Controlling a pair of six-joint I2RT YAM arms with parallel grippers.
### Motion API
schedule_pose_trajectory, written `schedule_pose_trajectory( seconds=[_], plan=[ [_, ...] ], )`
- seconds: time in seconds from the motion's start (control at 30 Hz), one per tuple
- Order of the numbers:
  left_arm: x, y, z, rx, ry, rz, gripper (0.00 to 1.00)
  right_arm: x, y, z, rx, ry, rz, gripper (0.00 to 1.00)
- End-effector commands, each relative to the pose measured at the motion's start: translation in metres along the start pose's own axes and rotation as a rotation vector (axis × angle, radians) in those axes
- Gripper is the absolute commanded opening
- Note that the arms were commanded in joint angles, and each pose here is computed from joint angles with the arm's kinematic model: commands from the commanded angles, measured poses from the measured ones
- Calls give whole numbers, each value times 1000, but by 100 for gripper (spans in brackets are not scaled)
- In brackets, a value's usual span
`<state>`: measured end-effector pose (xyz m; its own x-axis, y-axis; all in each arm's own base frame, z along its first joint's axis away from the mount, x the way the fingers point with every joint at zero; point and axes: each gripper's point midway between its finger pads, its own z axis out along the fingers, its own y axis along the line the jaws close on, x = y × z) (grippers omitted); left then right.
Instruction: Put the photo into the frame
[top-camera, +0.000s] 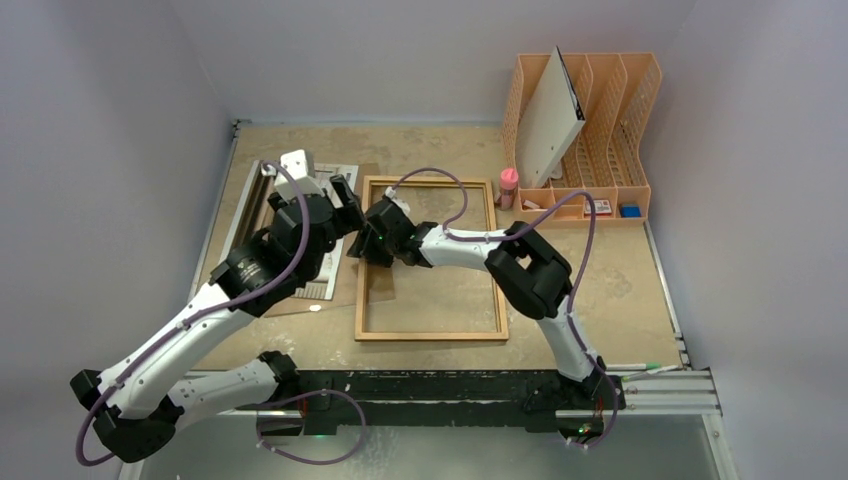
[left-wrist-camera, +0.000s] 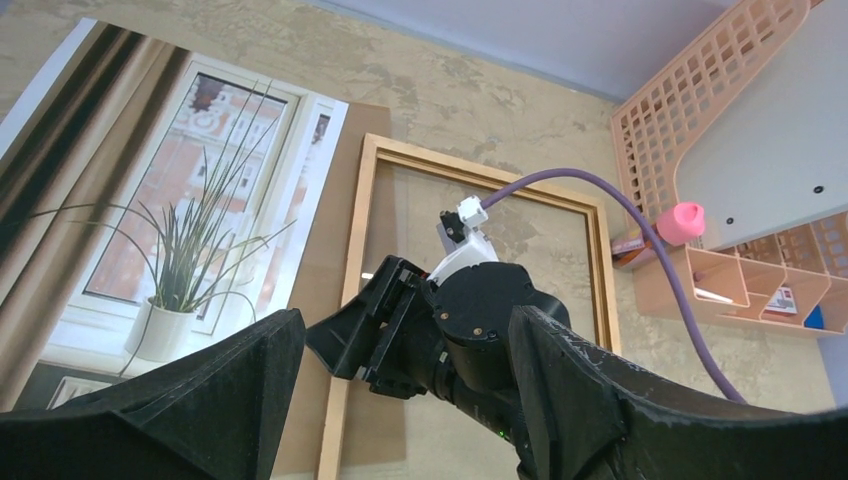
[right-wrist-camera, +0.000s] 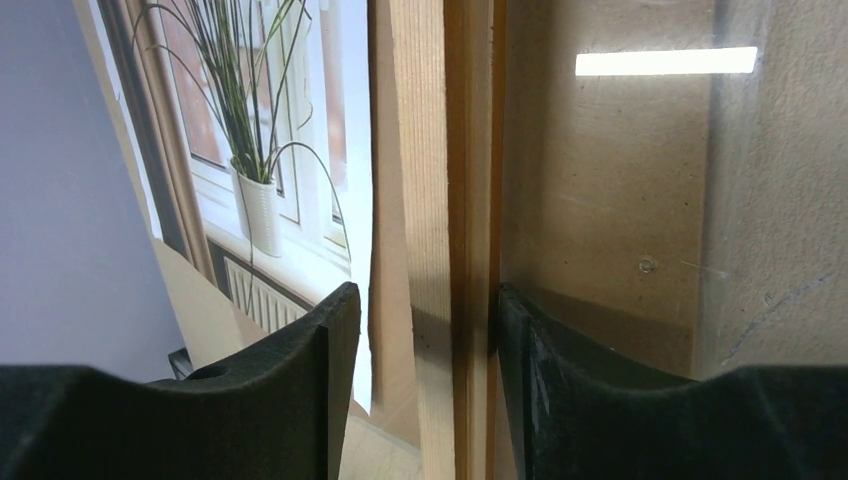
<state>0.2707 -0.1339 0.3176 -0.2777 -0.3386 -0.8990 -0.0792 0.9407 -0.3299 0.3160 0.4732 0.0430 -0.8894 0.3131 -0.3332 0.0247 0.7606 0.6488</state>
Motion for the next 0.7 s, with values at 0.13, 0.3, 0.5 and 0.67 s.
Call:
schedule_pose_trajectory(
  seconds=[0.13,0.3,0.5,0.67],
  plan=[
    [13,0,15,-46,16,6,79,-28,30,-46,-50,-80,-31,54],
    [30,0,35,-71,71,29,80,-42,27,-63,-33,-152,-60,56],
    [59,12,64,-127,149,23,80,-53,-5,-66,36,-151,-41,59],
    [99,36,85,-180,242,-35,81,-68,-35,-68,60,-130,1,60]
  ],
)
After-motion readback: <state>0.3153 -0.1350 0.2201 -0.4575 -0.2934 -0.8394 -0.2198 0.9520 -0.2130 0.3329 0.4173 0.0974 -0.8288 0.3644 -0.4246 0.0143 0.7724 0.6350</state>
